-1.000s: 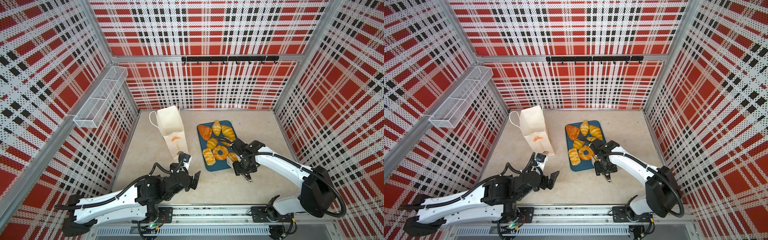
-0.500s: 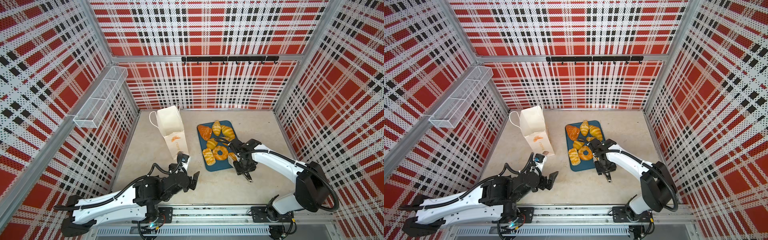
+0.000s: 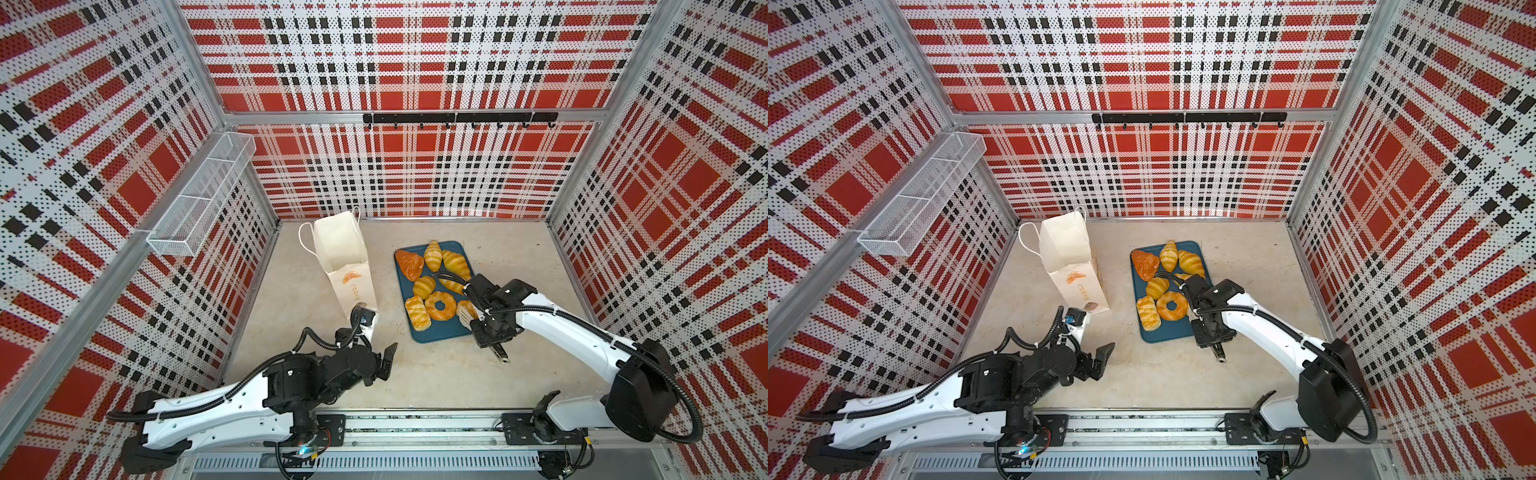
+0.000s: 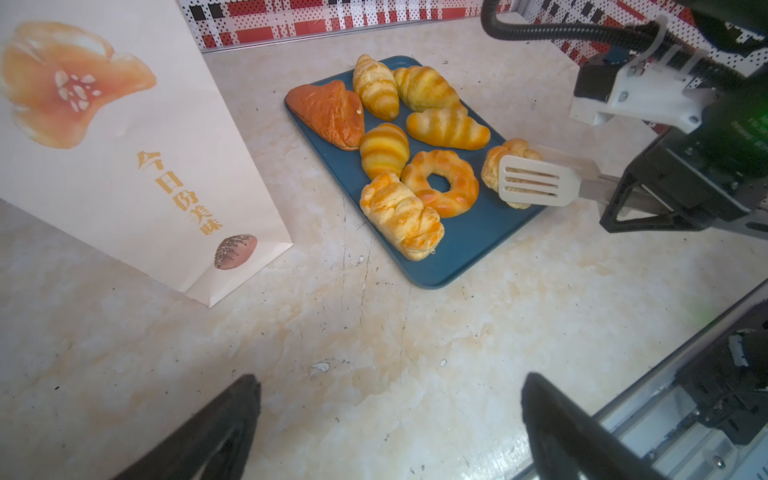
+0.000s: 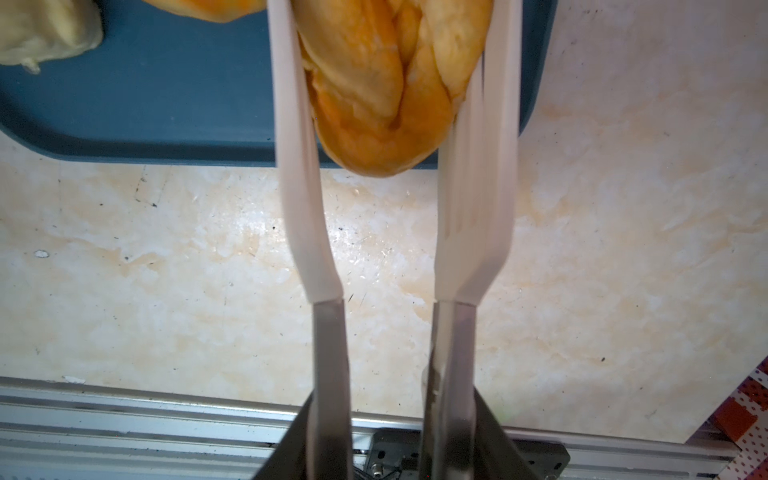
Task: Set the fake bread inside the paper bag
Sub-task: 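Squeeze the tongs shut on the twisted roll and lift it with right gripper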
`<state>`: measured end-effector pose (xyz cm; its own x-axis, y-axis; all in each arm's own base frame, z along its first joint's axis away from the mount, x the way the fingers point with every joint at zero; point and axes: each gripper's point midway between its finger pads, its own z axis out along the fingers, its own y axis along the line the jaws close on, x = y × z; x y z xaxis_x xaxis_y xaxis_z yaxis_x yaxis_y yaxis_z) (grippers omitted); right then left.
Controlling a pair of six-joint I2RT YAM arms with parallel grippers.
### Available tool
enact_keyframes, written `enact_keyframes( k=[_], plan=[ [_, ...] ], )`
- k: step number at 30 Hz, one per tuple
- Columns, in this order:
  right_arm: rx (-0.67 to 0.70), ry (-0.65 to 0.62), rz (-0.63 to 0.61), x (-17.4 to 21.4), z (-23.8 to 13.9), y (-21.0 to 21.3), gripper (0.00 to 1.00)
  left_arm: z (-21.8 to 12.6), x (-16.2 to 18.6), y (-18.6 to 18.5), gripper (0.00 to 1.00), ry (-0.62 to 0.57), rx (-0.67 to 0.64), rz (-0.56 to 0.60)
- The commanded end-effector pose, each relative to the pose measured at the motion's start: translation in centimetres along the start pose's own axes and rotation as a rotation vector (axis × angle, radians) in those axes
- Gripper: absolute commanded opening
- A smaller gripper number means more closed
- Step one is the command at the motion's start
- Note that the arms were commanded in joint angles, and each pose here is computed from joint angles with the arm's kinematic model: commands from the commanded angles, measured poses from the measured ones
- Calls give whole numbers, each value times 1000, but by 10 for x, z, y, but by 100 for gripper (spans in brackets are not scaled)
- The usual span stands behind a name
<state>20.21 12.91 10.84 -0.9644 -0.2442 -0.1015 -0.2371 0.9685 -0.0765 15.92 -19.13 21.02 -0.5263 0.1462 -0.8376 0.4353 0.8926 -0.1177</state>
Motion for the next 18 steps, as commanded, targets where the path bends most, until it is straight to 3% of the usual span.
enact_keyframes(
  k=[1,18],
  plan=[
    [-5,-60,-10,-4,-11,-2,43,-3,-1,9,99,-30,-29,-35],
    [-143,-206,-29,-16,-51,26,43,-22,8,50,99,-63,-117,-128]
  ],
)
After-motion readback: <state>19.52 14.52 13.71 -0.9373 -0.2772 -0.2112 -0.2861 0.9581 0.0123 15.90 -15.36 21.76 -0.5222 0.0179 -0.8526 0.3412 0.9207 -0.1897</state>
